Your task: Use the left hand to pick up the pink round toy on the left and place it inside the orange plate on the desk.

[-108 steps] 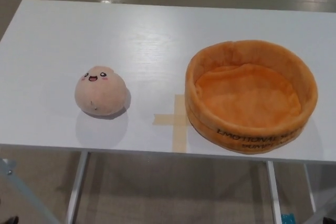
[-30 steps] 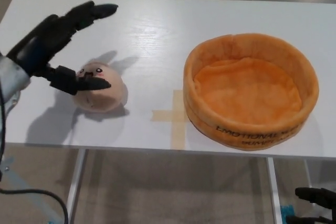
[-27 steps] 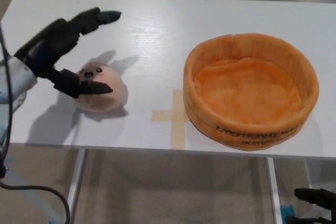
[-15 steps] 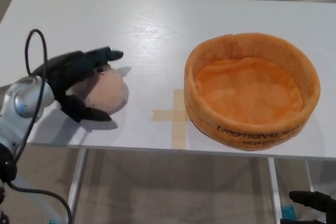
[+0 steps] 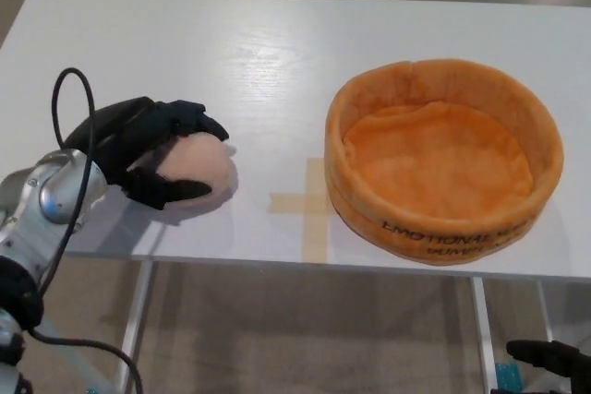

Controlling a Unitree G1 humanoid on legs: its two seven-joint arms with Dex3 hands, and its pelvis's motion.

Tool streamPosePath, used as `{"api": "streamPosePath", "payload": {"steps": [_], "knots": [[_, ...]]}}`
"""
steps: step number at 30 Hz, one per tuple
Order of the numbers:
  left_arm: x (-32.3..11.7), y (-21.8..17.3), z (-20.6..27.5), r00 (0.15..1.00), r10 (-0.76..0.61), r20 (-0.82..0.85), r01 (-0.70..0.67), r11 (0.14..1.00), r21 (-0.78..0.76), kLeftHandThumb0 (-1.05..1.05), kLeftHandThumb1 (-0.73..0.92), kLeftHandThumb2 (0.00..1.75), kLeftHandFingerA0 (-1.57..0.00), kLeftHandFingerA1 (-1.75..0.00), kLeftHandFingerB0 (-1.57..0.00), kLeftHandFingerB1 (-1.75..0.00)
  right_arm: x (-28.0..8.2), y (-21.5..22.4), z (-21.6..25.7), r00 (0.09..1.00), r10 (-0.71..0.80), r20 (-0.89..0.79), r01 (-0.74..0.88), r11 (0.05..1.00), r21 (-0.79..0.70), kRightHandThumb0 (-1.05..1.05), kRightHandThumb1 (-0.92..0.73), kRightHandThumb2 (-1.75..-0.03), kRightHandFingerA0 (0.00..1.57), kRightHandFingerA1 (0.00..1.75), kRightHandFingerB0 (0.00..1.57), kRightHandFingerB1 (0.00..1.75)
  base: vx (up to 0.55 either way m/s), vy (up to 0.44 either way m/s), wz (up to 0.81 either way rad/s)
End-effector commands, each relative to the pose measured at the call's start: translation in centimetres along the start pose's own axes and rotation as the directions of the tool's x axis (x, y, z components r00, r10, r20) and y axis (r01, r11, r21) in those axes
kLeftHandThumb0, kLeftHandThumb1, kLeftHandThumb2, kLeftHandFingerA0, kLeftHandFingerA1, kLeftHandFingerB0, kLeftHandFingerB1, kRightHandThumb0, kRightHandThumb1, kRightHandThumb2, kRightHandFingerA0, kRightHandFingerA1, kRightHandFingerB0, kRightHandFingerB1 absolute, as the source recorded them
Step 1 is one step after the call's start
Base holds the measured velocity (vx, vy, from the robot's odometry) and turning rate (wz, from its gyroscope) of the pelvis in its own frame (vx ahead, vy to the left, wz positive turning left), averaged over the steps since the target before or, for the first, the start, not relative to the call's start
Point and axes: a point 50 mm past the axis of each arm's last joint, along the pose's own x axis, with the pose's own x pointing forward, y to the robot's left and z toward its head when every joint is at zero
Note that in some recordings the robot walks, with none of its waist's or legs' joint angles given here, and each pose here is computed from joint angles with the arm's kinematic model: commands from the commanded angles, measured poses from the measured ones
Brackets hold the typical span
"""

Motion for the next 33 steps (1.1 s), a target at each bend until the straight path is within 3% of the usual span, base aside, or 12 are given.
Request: {"api": "streamPosePath", "payload": {"steps": [1,6,11,18,20,26,27,28,29,30,31,33], "knots": [[-0.3,-1.3,0.2,0.998,0.046,0.043,-0.045,0.999,-0.022,-0.18,0.79,0.71,-0.99,-1.11,-0.84,-0.81,-0.2,0.2,-0.6,1.0,0.001,-0.007,-0.001,1.0,0.009,-0.23,-0.33,-0.58,0.61,0.79,0.45,0.62,0.0,0.0,0.0],[-0.2,-1.0,1.3,0.989,0.105,0.107,-0.103,0.994,-0.029,-0.17,0.79,0.69,-0.94,-1.36,-0.79,-0.94,-0.4,0.1,-1.2,1.0,-0.002,-0.015,0.002,1.0,-0.009,-0.23,-0.35,-0.56,0.62,0.76,0.44,0.6,0.0,0.0,0.0],[0.5,0.3,3.6,0.965,0.173,0.2,-0.166,0.985,-0.052,-0.21,0.82,0.65,-0.93,-1.3,-0.8,-0.94,-0.6,0.2,-1.8,1.0,-0.009,-0.029,0.009,1.0,-0.019,-0.22,-0.31,-0.58,0.67,0.8,0.46,0.62,0.0,0.0,0.0],[1.0,0.8,7.6,0.919,0.18,0.35,-0.177,0.983,-0.041,-0.18,0.8,0.68,-0.76,-1.59,-0.77,-1.05,-1.2,0.4,-3.1,0.999,0.001,-0.053,0.0,1.0,0.004,-0.21,-0.33,-0.59,0.6,0.79,0.45,0.62,0.0,0.0,0.0],[1.4,1.0,8.7,0.906,0.182,0.381,-0.181,0.983,-0.037,-0.21,0.81,0.65,-0.74,-1.62,-0.74,-1.13,-1.2,0.4,-3.2,0.998,0.001,-0.055,-0.001,1.0,-0.009,-0.22,-0.33,-0.58,0.62,0.79,0.45,0.61,0.0,0.0,0.0],[2.5,1.1,12.3,0.873,0.158,0.462,-0.191,0.981,0.025,-0.2,0.79,0.63,-0.78,-1.66,-0.79,-1.07,-1.3,0.4,-3.5,0.998,0.003,-0.058,-0.003,1.0,-0.003,-0.17,-0.34,-0.58,0.59,0.78,0.45,0.6,0.0,0.0,0.0],[2.8,1.0,13.1,0.867,0.153,0.475,-0.192,0.981,0.033,-0.22,0.8,0.64,-0.79,-1.69,-0.75,-1.2,-1.4,0.4,-3.6,0.998,0.004,-0.062,-0.005,1.0,-0.011,-0.22,-0.35,-0.57,0.57,0.75,0.45,0.59,0.0,0.0,0.0],[3.1,0.9,13.8,0.863,0.15,0.482,-0.191,0.981,0.036,-0.22,0.8,0.64,-0.79,-1.69,-0.75,-1.2,-1.4,0.4,-3.6,0.998,0.005,-0.066,-0.007,1.0,-0.026,-0.22,-0.35,-0.57,0.57,0.75,0.45,0.59,0.0,0.0,0.0],[3.5,0.7,14.5,0.86,0.155,0.486,-0.199,0.979,0.04,-0.44,0.59,0.7,-0.89,-1.51,-0.84,-1.06,-1.4,0.4,-3.6,0.998,0.01,-0.063,-0.011,1.0,-0.024,-0.21,-0.34,-0.57,0.59,0.77,0.45,0.6,0.0,0.0,0.0],[3.6,0.6,14.6,0.859,0.157,0.487,-0.202,0.979,0.041,-0.44,0.59,0.7,-0.89,-1.51,-0.84,-1.06,-1.4,0.4,-3.6,0.998,0.011,-0.062,-0.012,1.0,-0.023,-0.21,-0.34,-0.57,0.59,0.77,0.45,0.6,0.0,0.0,0.0],[3.7,0.6,14.9,0.859,0.156,0.488,-0.205,0.978,0.046,-0.3,0.67,0.6,-0.83,-1.59,-0.91,-0.71,-1.4,0.4,-3.6,0.998,0.011,-0.061,-0.012,1.0,-0.023,-0.22,-0.33,-0.58,0.61,0.77,0.45,0.6,0.0,0.0,0.0],[3.9,0.6,15.2,0.858,0.155,0.489,-0.206,0.977,0.052,-0.3,0.67,0.6,-0.83,-1.59,-0.91,-0.71,-1.4,0.5,-3.5,0.998,0.01,-0.06,-0.012,1.0,-0.025,-0.22,-0.33,-0.58,0.61,0.77,0.45,0.6,0.0,0.0,0.0]]}}
